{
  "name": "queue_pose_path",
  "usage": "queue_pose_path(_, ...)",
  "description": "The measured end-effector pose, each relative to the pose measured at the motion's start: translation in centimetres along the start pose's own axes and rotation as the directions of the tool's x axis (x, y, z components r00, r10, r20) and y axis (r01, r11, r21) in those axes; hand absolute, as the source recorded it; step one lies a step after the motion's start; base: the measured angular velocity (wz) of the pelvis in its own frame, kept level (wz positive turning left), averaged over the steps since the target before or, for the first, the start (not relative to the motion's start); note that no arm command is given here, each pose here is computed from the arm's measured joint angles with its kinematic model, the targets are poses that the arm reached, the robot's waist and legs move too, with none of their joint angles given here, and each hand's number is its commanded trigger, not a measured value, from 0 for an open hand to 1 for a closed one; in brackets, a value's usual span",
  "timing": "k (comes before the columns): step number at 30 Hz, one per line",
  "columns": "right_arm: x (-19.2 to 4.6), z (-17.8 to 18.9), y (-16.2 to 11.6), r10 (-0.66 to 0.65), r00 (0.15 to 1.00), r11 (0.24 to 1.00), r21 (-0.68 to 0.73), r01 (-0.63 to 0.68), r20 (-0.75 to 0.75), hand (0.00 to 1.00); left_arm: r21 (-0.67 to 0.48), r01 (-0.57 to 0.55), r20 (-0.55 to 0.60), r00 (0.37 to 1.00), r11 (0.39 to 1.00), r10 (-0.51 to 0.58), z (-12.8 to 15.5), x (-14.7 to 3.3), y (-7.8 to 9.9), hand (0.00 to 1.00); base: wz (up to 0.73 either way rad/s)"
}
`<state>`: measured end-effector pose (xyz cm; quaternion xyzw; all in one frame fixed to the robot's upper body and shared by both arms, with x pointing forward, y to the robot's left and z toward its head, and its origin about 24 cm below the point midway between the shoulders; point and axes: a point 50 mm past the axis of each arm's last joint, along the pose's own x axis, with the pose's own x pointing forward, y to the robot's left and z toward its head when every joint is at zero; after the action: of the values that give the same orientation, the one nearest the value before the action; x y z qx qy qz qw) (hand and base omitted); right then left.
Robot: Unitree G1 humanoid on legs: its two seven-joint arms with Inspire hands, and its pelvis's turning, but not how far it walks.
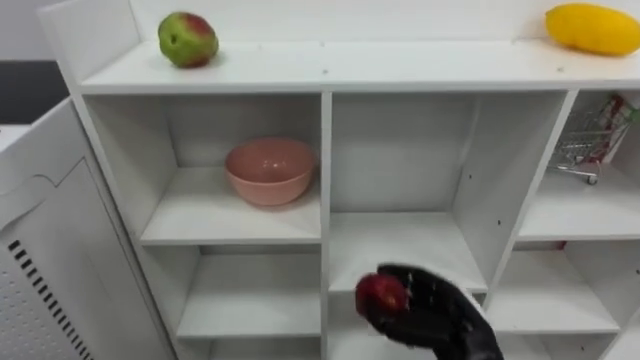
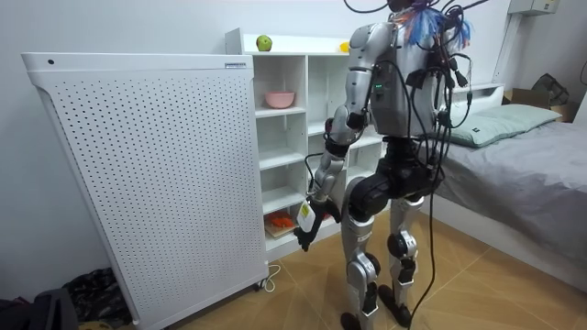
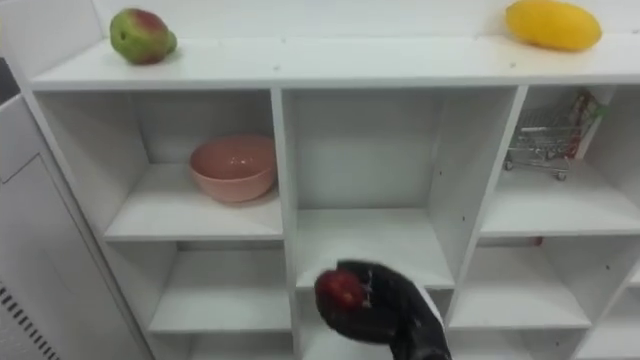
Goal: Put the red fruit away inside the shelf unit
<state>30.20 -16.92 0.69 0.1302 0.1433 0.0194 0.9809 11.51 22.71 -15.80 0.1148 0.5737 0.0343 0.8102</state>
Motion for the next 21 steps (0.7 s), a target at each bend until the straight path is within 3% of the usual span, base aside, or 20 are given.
queue_pose_path(5,0.5,-1.7,-1.5,-0.094,0.991,0.934,0.336,0.119,-0.09,1.0,-0.061,0.003,0.004,1.0,0.998,-0.002,0.7,0.1,-0.3,0.0,0.1)
queue_pose_path(10,1.3,-1.8,-2.3,-0.124,0.983,0.764,0.618,0.184,-0.138,1.0,-0.069,0.001,0.016,1.0,0.998,0.0,1.7,0.2,-0.5,0.0,0.13)
queue_pose_path(15,2.4,-0.8,-2.9,-0.156,0.976,0.633,0.744,0.215,-0.15,1.0,-0.094,0.006,0.027,1.0,0.996,-0.004,2.3,0.2,-0.6,0.0,0.04)
queue_pose_path(21,3.2,0.4,-2.8,-0.147,0.979,0.543,0.815,0.201,-0.143,1.0,-0.118,-0.01,0.06,0.998,0.993,0.017,4.2,0.2,-0.3,0.0,0.05)
